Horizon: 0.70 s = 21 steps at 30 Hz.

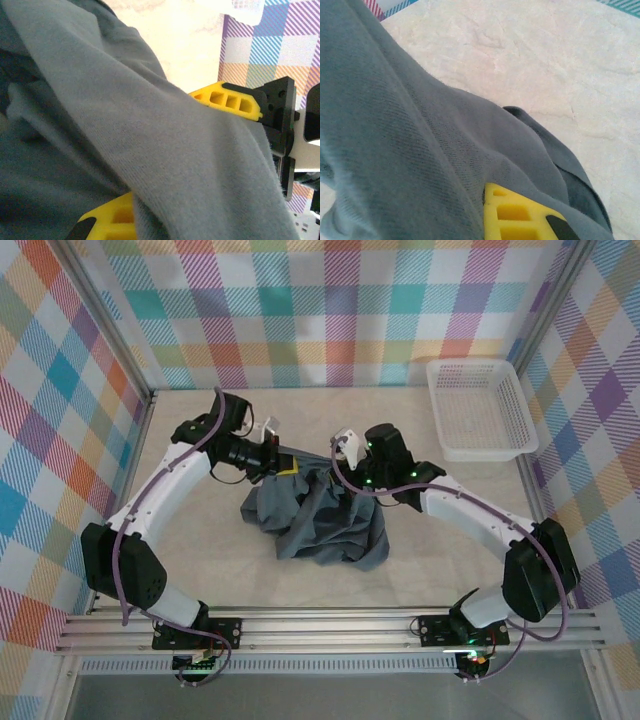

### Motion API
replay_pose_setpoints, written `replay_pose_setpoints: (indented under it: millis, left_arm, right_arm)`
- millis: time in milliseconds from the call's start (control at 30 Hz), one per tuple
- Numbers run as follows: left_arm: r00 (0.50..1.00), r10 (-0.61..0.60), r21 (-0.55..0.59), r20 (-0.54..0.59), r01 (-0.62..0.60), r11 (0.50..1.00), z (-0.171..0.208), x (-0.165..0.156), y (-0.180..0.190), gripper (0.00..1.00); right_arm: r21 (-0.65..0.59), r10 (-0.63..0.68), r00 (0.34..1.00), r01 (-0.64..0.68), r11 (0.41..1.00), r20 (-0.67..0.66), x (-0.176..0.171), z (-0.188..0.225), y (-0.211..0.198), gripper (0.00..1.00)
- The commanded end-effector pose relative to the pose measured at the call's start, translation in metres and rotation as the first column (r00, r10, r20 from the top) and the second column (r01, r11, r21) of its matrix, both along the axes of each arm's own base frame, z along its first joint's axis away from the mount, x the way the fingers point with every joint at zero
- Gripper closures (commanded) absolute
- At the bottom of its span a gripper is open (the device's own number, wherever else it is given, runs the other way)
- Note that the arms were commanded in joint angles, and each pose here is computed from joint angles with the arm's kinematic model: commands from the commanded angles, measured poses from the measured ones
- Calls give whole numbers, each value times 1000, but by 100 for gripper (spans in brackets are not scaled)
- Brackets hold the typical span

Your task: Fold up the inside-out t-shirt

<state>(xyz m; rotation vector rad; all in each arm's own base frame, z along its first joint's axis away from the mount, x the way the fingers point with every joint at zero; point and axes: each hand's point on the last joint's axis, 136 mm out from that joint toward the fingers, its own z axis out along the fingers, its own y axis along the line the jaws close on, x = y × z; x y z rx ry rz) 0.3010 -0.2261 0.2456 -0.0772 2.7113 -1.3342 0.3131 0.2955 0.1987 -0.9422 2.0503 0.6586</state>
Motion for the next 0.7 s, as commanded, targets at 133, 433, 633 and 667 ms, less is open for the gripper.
replay_pose_setpoints:
  millis: [133,433,633,667]
  left_arm:
    - [995,55,-76,85,-49,996,36,1,20,100]
    - [994,88,-60,60,-85,995,28,7,22,100]
    - [993,85,-81,80,-79,994,37,5,21,100]
    - [993,78,-85,84,-70,994,39,3,21,100]
  right_arm:
    - [-209,-173,957,125,970,-231,-21,-53,-61,55]
    - [153,94,991,-108,982,97,-61,84,26,42]
    - [23,-169,975,167,986,143,0,40,32,35]
    - [-58,-179,964,194,979,195,11,26,26,34]
